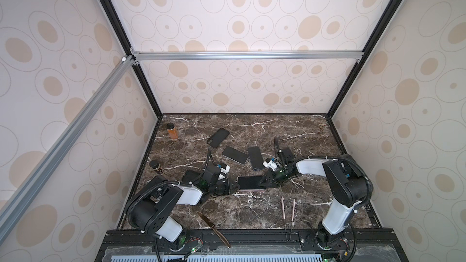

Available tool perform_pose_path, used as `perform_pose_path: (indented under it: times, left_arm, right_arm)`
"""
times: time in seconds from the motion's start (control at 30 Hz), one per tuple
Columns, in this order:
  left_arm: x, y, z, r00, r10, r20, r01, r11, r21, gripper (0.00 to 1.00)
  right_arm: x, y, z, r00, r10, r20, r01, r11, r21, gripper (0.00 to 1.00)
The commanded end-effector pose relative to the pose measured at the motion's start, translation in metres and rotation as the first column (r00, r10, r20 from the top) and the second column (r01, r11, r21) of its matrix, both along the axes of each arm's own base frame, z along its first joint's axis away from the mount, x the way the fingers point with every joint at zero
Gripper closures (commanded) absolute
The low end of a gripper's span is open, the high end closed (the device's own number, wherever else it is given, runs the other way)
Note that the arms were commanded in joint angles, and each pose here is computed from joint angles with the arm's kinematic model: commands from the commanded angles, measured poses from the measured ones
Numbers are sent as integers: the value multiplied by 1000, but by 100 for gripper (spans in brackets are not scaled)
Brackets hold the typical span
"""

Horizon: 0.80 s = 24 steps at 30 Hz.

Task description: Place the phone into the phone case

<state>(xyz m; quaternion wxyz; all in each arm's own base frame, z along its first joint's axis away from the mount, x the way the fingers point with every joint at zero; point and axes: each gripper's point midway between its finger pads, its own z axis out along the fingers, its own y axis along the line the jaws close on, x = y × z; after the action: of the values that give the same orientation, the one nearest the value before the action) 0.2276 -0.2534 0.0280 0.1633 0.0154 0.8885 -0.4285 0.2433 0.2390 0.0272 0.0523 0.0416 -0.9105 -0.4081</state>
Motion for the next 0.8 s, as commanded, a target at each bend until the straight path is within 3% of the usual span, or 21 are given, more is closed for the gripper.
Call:
perform_pose_path:
  times: [0.0, 0.33, 0.57, 0.77]
  left_arm:
    - [4, -8, 18, 999, -8, 49, 10, 999, -40, 72]
    - [18, 8, 18, 994, 61, 89, -68, 994, 82, 69]
    - [23, 23, 15, 990, 80, 115, -101, 976, 194, 56]
    - [25, 22, 20, 989, 65, 130, -91, 976, 199, 50]
  right_arm:
    - [-1, -17, -4, 1000, 4, 20, -1, 990, -138, 64]
    - [8, -21, 10, 998, 32, 59, -20, 980, -197, 60]
    - [7, -24, 20, 994, 65, 93, -41, 969, -245, 57]
    - [8, -30, 29, 988, 96, 124, -52, 947, -317, 56]
